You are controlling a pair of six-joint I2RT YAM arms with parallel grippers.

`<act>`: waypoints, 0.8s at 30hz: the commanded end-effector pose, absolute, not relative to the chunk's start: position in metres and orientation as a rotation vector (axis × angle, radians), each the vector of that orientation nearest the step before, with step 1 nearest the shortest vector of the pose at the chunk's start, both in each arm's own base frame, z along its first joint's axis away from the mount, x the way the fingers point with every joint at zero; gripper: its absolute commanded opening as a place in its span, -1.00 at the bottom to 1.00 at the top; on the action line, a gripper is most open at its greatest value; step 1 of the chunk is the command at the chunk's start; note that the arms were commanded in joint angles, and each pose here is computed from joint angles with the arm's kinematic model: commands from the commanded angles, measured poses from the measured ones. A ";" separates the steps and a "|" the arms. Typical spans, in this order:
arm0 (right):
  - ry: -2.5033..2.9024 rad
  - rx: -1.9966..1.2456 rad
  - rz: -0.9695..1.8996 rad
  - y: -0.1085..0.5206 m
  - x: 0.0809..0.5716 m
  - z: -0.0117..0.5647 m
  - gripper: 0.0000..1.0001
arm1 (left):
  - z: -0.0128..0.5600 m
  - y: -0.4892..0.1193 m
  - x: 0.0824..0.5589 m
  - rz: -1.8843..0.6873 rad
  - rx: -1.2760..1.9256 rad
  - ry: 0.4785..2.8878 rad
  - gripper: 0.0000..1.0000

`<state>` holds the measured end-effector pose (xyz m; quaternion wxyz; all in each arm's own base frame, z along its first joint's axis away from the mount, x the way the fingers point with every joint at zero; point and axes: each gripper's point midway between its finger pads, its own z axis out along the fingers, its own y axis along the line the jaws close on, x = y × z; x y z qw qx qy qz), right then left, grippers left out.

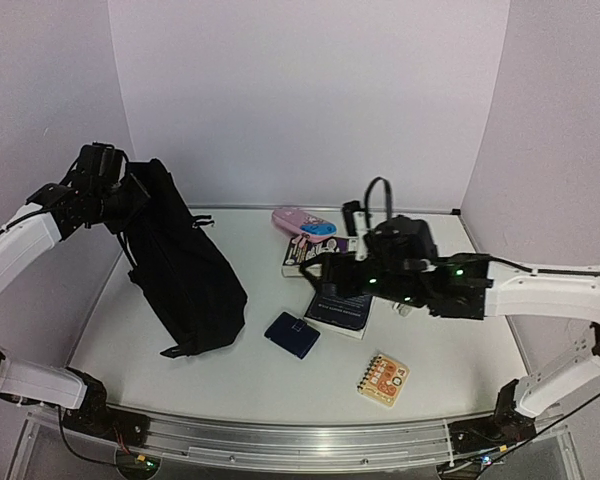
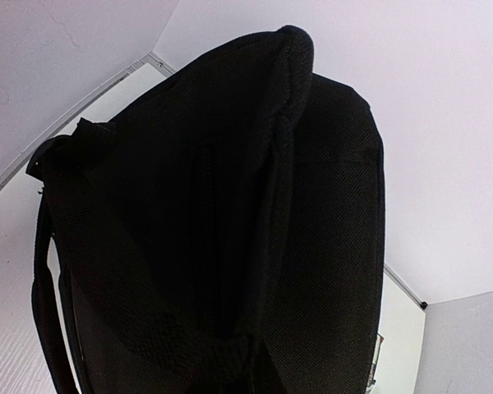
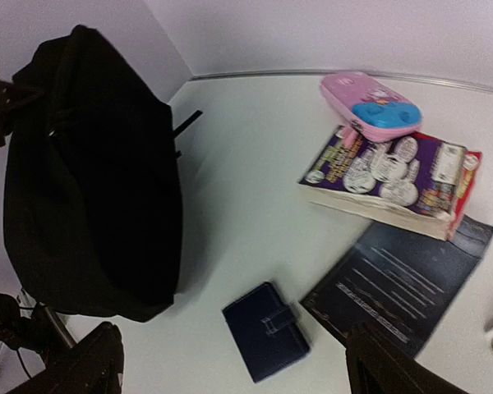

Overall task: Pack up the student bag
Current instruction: Adjust the student bag at the center of the board.

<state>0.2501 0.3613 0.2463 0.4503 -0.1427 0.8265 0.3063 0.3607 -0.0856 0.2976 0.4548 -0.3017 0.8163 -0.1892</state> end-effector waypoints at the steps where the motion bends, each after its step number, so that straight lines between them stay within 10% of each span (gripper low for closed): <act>1: 1.875 -0.422 0.738 0.451 0.218 0.284 0.70 | 0.323 -0.073 0.366 -0.478 -0.778 1.891 -1.00; 18: 1.768 -0.625 0.491 0.588 0.191 0.232 0.40 | 0.306 -0.069 0.356 -0.456 -0.763 1.960 -1.00; 24: 1.755 -0.529 0.316 0.590 0.213 0.217 -0.49 | 0.301 -0.063 0.352 -0.395 -0.757 1.984 -1.00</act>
